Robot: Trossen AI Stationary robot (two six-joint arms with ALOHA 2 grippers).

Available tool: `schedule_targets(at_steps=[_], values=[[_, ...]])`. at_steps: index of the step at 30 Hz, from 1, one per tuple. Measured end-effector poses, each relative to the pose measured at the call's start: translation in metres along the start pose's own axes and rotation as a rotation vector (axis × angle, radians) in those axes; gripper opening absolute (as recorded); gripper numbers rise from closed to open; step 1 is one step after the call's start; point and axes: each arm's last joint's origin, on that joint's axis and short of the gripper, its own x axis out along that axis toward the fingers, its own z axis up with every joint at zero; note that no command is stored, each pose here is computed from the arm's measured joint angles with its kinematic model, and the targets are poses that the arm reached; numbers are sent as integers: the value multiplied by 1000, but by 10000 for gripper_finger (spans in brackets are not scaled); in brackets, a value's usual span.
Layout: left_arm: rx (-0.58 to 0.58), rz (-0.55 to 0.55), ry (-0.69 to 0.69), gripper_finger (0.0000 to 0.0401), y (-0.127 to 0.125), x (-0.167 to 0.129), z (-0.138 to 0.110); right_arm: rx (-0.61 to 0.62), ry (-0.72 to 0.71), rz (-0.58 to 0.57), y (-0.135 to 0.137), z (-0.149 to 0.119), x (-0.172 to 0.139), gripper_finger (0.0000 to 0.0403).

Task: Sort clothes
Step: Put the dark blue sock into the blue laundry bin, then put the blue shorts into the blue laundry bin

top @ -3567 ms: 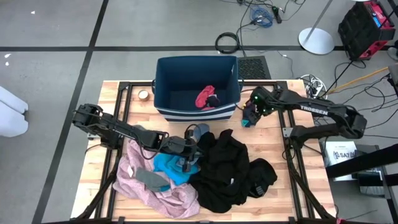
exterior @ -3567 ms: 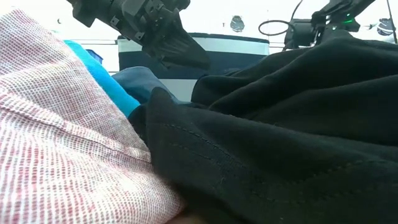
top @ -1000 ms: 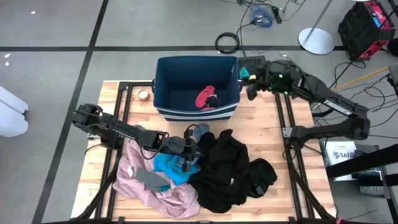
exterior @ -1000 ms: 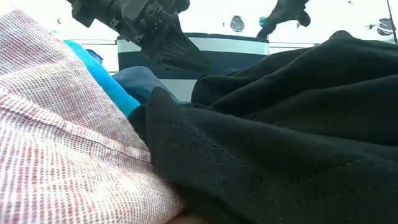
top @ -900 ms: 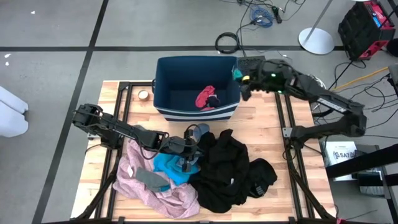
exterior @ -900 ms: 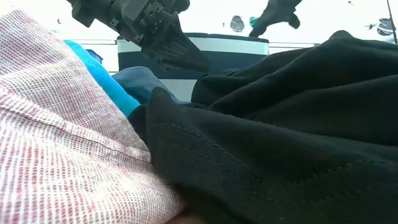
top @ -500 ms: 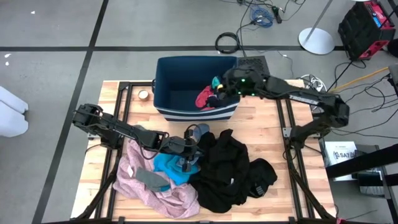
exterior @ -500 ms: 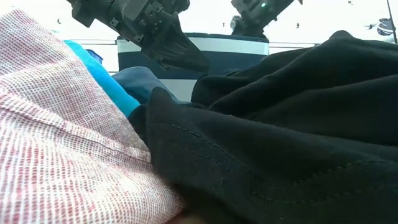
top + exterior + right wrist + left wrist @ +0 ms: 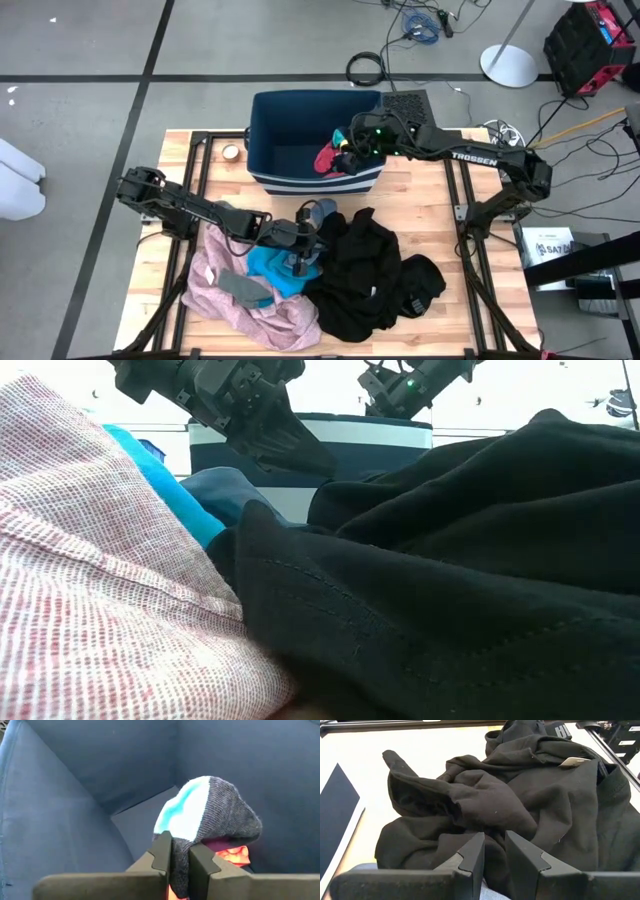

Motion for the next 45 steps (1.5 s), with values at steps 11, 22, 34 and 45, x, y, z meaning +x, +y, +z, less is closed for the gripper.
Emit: schedule_targets(at_steps=[11,22,34,45], values=[[0,2,0,87,0,0,0,-31,-1,6,0,0,0,93],[1,7,0,87,0,0,0,-65,-3,2,0,0,0,170],[2,8,16,87,0,0,-2,-161,54,25,17,46,-59,187],[-18,-9,34,87,-6,-3,-3,-219,177,219,90,-16,-126,187]])
